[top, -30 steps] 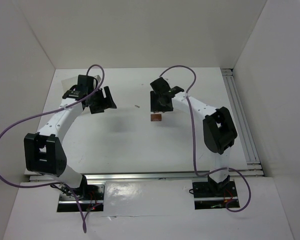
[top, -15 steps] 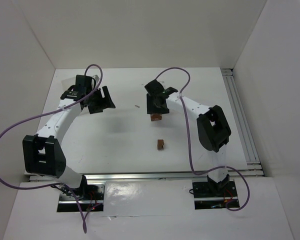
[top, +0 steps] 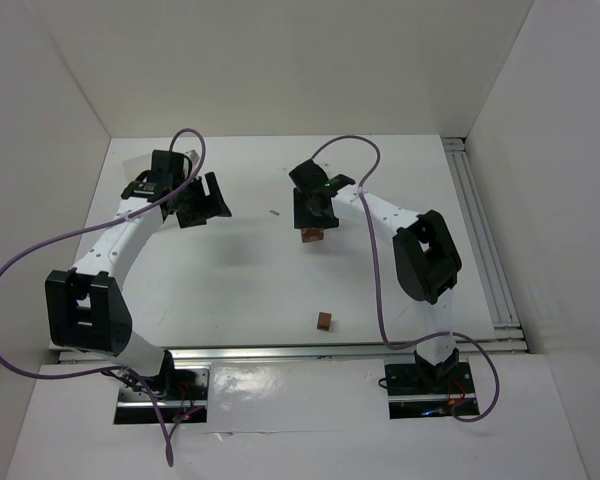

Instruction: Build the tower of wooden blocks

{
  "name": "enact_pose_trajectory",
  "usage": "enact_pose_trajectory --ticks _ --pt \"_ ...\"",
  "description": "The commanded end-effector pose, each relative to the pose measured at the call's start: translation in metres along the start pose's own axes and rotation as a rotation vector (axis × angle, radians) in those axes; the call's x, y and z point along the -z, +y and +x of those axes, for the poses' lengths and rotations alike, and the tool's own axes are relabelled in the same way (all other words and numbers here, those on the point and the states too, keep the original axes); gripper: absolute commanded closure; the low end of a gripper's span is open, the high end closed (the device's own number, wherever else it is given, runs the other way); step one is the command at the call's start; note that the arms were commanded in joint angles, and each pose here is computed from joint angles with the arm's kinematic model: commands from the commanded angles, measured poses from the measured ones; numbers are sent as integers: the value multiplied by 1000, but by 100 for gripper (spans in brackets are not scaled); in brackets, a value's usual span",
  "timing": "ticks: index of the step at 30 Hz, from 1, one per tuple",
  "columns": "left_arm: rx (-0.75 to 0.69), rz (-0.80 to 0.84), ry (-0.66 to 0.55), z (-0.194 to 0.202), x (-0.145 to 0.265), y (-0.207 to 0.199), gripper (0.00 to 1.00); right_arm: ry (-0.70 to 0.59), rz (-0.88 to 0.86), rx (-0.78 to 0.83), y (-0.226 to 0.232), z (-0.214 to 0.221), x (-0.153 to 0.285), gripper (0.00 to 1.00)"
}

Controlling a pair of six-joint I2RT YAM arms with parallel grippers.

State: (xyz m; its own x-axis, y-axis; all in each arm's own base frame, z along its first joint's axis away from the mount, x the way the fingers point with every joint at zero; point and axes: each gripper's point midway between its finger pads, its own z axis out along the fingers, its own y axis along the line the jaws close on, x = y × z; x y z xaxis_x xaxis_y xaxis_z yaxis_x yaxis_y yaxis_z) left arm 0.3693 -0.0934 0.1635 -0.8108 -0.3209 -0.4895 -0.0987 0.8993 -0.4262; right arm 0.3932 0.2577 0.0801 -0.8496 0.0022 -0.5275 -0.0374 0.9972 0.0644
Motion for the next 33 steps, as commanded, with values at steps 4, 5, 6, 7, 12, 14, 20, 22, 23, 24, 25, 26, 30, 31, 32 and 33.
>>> enact_pose_trajectory --ticks 4,5,6,7,12,14,20,22,23,24,25,26,30,31,32,33 --pt "-28 38 -21 -3 9 -6 18 -4 22 -4 0 -1 1 35" --pt "-26 34 -13 0 7 -4 18 -2 23 6 1 -2 -2 35" --pt "-26 34 -13 0 7 -4 18 -2 23 6 1 -2 -2 35" --pt "-28 38 -21 -2 7 -5 18 6 28 8 0 1 -5 35" --pt "-26 43 -9 2 5 -4 18 15 33 11 1 3 -11 35" --pt "-26 43 -9 2 5 -4 18 23 38 23 0 5 -15 35" --pt "-23 39 -1 5 4 -2 18 16 29 28 6 4 -12 35" --pt "-23 39 -1 5 4 -2 18 16 29 28 6 4 -12 34" --pt "-23 39 -1 5 4 -2 18 16 28 37 5 4 -12 34" --pt "-23 39 -1 5 4 -2 18 16 28 38 5 4 -12 32" --pt "-23 39 -1 5 4 -2 18 16 28 38 6 3 -10 25" --pt "-23 39 -1 5 4 -2 18 16 28 51 5 2 -10 22" --pt "-23 39 -1 5 4 -2 18 4 41 68 6 1 -7 9" --pt "-23 39 -1 6 2 -2 18 5 41 77 5 0 -7 7" --pt "-23 39 -1 6 2 -2 18 5 41 77 5 0 -7 5" --pt "-23 39 -1 6 2 -2 18 5 41 90 5 0 -7 5"
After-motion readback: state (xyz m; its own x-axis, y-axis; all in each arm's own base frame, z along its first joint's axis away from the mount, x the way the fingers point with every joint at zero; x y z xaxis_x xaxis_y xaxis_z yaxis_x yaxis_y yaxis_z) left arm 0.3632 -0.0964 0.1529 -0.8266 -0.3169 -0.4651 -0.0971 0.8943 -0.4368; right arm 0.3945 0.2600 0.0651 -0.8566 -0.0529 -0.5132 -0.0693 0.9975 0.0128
